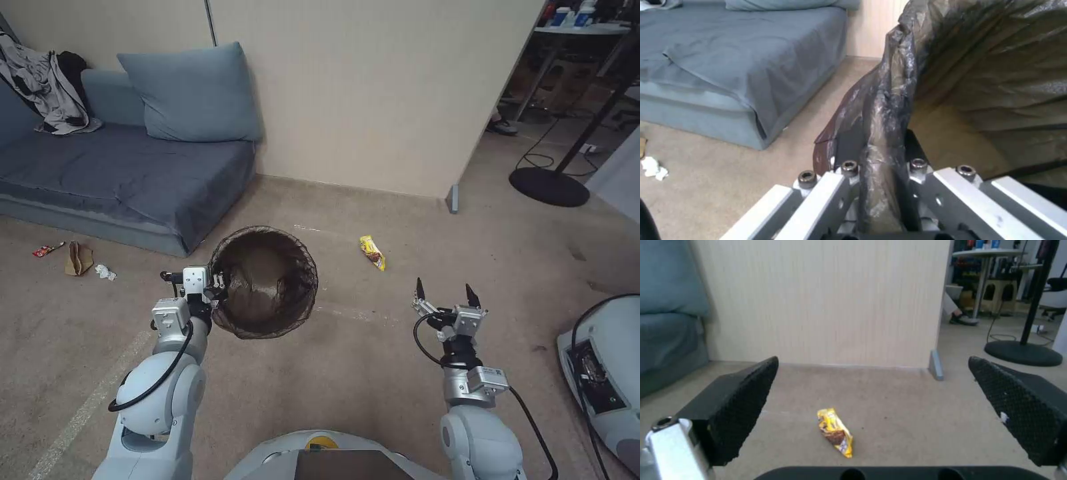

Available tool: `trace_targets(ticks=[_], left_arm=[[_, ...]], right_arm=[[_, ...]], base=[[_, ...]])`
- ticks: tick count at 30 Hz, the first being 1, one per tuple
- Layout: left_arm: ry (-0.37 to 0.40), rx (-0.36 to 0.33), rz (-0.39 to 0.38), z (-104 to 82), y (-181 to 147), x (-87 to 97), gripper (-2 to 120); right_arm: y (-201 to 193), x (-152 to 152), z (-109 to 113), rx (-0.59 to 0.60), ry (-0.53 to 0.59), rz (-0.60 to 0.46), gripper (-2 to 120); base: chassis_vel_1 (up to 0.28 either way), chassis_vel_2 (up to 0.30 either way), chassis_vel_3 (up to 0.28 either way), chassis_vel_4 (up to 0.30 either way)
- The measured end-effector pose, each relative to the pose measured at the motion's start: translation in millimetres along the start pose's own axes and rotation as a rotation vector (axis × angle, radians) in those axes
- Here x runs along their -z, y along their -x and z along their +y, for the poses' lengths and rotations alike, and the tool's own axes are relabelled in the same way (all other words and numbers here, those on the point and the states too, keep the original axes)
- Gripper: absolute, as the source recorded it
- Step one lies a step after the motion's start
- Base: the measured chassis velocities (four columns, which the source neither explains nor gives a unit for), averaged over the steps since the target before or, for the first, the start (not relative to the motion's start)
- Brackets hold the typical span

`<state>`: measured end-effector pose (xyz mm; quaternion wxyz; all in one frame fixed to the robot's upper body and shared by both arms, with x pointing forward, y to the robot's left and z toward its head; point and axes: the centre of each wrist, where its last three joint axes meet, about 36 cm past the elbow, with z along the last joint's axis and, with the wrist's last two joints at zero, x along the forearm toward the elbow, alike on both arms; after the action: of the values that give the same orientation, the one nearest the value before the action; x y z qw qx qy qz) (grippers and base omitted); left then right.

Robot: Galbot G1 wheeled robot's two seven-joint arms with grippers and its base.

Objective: Pick up the trash bin, then pick up the garbage from the floor and place it into the trash bin.

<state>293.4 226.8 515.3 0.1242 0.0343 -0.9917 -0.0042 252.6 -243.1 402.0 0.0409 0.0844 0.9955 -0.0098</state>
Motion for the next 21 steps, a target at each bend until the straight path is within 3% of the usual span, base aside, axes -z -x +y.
trace_targets(ticks=[21], left_arm=[[0.000, -0.015, 0.005, -0.1, 3.9, -2.4, 3]], right_arm=[[1.7, -0.6, 1.4, 0.004, -0.004, 0.003, 100]], base=[[0.000, 0.000, 0.000, 0.000]])
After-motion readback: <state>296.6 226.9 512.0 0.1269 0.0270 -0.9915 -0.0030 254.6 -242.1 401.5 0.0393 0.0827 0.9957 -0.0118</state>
